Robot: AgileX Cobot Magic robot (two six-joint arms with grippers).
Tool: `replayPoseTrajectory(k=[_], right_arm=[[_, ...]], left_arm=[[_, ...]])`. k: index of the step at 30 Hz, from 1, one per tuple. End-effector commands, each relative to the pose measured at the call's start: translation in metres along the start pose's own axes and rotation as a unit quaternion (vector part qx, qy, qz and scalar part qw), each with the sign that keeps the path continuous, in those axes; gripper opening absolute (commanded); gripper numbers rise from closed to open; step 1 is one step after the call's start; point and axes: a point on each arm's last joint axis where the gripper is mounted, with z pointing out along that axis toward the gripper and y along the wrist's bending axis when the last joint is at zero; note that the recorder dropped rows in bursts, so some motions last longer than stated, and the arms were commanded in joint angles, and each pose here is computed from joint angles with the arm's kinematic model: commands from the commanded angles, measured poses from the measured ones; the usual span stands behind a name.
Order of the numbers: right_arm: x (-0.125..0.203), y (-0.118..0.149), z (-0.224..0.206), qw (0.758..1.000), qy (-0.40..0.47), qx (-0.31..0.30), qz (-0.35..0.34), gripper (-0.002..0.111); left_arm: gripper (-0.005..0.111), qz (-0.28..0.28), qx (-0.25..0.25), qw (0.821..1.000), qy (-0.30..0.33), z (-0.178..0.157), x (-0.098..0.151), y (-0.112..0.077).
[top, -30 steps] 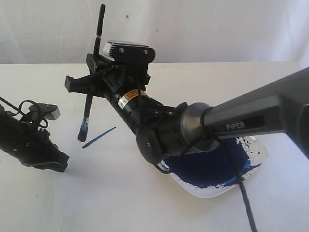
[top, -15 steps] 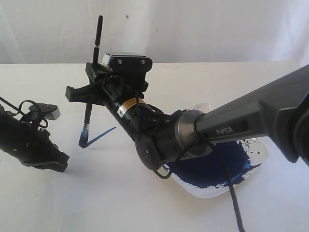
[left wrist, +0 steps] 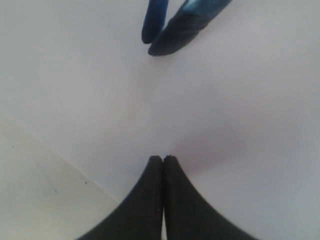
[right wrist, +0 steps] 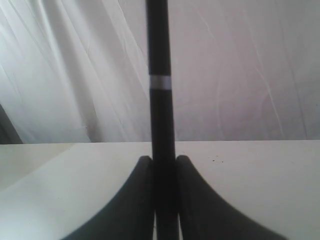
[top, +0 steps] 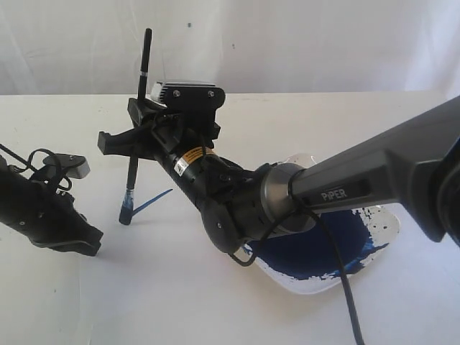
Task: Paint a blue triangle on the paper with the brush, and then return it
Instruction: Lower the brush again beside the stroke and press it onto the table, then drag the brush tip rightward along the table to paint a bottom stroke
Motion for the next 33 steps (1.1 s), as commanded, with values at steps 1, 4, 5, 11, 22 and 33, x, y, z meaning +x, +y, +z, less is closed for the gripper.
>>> replayPoseTrajectory(k=[1, 4, 5, 11, 22, 33], right_arm=[[-0.002, 0.001, 0.0, 1.0, 0.0, -0.001, -0.027, 0.0], [-0.004, 0.002, 0.0, 1.0, 0.008, 0.001, -0.027, 0.0], [-0.005, 0.002, 0.0, 1.0, 0.007, 0.001, -0.031, 0.0], [-0.011, 0.004, -0.001, 0.998, 0.014, 0.002, -0.053, 0.0], [-0.025, 0.001, -0.005, 0.989, 0.07, 0.047, -0.119, 0.0], [-0.029, -0.004, -0.008, 0.983, 0.091, 0.087, -0.136, 0.0]], left_arm=[[0.0, -0.002, 0.009, 1.0, 0.006, 0.001, 0.003, -0.002], [0.0, -0.002, 0.009, 1.0, 0.006, 0.001, 0.003, -0.002], [0.0, -0.002, 0.009, 1.0, 0.006, 0.001, 0.003, -0.002], [0.0, -0.002, 0.009, 1.0, 0.006, 0.001, 0.003, -0.002], [0.0, -0.002, 0.007, 1.0, 0.005, 0.001, 0.003, -0.002], [0.0, -0.002, 0.007, 1.0, 0.005, 0.001, 0.003, -0.002]])
